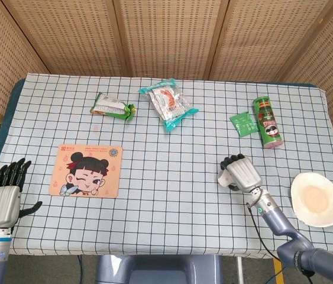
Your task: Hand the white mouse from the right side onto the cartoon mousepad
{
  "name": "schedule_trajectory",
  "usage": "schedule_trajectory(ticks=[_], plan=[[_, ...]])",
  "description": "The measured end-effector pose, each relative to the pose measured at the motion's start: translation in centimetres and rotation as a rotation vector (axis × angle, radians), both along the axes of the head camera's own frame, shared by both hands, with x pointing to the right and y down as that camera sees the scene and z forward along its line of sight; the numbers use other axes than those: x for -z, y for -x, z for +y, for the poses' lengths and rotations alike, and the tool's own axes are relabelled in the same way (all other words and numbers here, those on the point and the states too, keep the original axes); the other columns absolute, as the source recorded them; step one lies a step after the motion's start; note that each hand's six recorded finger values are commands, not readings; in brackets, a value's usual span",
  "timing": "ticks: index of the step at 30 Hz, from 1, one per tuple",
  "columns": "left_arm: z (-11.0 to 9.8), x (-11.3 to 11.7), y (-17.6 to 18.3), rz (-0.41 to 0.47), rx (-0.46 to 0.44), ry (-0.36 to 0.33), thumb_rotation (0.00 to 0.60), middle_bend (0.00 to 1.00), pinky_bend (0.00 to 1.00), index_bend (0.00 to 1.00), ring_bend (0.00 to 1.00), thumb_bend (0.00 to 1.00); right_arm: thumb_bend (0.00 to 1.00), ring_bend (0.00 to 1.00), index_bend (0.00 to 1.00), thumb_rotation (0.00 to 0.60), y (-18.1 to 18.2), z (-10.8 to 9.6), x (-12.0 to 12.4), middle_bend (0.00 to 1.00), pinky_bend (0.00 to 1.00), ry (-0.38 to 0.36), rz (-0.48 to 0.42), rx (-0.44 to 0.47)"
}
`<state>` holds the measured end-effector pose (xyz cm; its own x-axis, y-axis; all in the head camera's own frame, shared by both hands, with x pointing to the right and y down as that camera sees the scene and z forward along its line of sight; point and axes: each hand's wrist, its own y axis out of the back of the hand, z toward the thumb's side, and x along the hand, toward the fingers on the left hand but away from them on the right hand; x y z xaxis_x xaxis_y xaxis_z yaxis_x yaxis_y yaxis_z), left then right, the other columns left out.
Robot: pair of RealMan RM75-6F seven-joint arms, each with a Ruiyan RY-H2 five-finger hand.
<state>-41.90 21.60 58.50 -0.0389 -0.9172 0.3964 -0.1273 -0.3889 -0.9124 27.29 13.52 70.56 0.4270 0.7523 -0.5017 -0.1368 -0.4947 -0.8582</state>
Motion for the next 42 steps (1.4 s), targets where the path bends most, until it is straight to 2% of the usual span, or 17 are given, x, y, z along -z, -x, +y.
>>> schedule_trajectory(ticks=[12,23,30,42], plan=[[-0.3,-0.4,0.5,-0.002,0.019,0.012,0.6,0.0,0.0,0.0,0.0,0.02,0.25,0.38,0.73,0.6,7.7,-0.8,0.2,0.48,0.4,-0.055,-0.051,0.22],[-0.4,-1.1,1.1,-0.011,0.037,0.033,0.6,0.0,0.0,0.0,0.0,0.02,0.25,0.38,0.73,0.6,14.3,-0.4,-0.4,0.48,0.4,-0.086,-0.041,0.43],[-0.5,-1.4,1.3,-0.016,0.044,0.04,0.6,0.0,0.0,0.0,0.0,0.02,0.25,0.38,0.73,0.6,16.9,0.1,-0.6,0.48,0.4,-0.099,-0.041,0.517],[-0.6,-1.6,1.6,-0.021,0.054,0.045,0.6,0.0,0.0,0.0,0.0,0.02,0.25,0.38,0.73,0.6,19.4,1.0,-1.4,0.48,0.4,-0.102,-0.025,0.614]])
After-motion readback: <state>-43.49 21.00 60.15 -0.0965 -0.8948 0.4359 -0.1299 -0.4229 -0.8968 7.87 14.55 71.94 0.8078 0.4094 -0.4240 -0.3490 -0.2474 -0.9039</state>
